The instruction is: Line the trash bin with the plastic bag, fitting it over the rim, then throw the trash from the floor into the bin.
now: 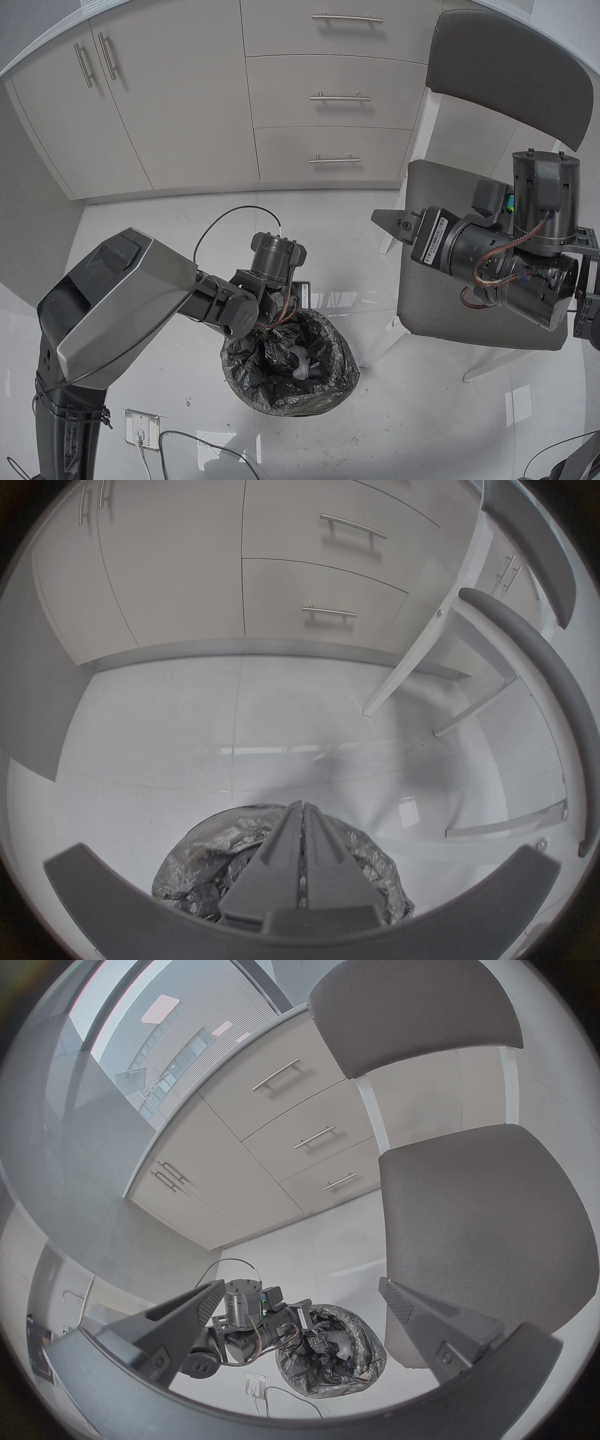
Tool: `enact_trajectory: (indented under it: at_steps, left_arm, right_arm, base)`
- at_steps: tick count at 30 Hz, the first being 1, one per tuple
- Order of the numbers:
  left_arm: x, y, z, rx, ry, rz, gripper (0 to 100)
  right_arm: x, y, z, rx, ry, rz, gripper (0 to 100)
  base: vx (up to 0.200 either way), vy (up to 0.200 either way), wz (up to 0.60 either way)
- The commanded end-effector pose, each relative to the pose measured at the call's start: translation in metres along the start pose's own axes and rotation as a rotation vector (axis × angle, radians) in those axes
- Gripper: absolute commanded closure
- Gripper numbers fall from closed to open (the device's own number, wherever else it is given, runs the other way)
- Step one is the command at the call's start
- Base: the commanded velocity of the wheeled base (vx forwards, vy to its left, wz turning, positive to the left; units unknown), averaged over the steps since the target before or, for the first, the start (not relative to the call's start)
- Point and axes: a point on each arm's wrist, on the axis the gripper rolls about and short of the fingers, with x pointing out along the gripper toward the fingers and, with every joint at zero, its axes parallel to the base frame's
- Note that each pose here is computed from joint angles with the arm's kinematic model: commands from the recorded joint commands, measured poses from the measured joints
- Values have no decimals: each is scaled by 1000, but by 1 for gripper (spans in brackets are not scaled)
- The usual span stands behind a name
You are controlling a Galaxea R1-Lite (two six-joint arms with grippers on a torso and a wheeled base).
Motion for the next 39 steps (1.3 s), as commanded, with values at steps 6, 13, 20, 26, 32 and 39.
enact_trajectory:
  at_steps: [6, 13, 20, 26, 32, 39]
  left_arm:
    - [12, -4, -8, -12, 12, 0, 100]
    - [12, -3, -18, -39, 55, 12, 100]
    - [21, 1, -32, -25, 123, 38, 100]
    - [32, 5, -32, -37, 140, 54, 100]
    - [41, 4, -26, -68, 122, 54, 100]
    - [53, -1, -29, -99, 161, 62, 100]
  right_arm:
    - [7, -1, -5, -7, 15, -12, 0]
    - [7, -1, -5, -7, 15, -12, 0]
    - [8, 0, -5, 0, 3, -7, 0]
    - [11, 0, -7, 4, -6, -1, 0]
    - [15, 0, -10, 0, 2, -8, 0]
    - [19, -2, -12, -1, 8, -19, 0]
  base:
    - [0, 0, 0]
    - [0, 0, 0]
    - [0, 0, 0]
    - [0, 0, 0]
    - [0, 0, 0]
    - [0, 0, 0]
